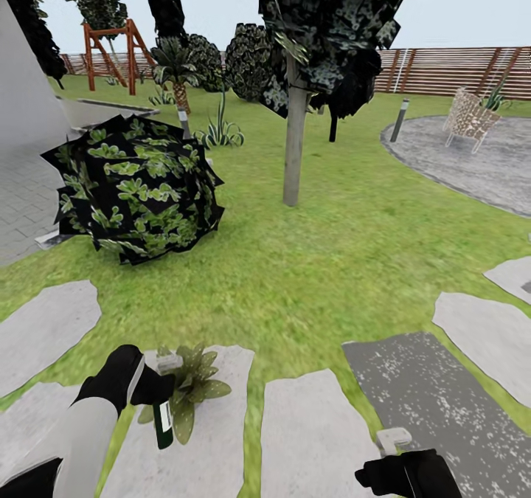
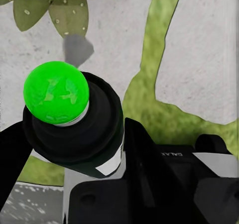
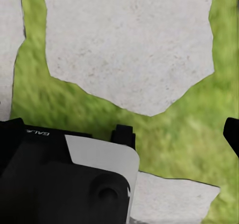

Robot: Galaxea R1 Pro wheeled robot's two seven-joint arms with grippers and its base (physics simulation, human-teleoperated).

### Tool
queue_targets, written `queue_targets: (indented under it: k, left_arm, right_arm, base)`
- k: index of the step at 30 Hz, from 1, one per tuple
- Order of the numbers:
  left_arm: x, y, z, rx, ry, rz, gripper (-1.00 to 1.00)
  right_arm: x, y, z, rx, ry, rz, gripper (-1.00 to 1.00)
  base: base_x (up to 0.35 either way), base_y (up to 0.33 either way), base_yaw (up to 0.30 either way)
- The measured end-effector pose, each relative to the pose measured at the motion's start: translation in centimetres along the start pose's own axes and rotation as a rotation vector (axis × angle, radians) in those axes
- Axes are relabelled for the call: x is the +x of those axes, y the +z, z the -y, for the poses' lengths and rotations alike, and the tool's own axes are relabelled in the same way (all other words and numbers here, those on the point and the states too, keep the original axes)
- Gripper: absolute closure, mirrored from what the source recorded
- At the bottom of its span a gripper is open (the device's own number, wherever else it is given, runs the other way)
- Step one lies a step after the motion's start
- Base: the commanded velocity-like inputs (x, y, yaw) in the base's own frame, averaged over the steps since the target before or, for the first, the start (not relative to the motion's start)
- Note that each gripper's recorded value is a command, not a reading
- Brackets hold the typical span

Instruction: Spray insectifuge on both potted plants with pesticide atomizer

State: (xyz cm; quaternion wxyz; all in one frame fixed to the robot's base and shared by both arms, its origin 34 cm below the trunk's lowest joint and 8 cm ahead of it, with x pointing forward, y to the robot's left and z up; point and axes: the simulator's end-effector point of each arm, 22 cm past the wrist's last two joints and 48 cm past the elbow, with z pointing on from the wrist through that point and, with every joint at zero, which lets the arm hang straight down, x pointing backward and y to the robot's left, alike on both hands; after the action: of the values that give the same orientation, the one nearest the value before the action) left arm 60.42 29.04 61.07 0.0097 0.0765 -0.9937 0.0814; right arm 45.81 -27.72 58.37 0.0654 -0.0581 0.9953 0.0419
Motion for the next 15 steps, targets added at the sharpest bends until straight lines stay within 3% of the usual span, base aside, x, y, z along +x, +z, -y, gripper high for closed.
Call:
queue_targets:
  k: [15]
  left_arm:
    - [-0.4, -3.3, 0.6, 0.0, 0.006, 0.022, 1.0]
  right_arm:
    - [-0.9, -2.8, -0.2, 0.003, -0.003, 0.023, -1.0]
  base:
    - [0.0, 0.0, 0.0]
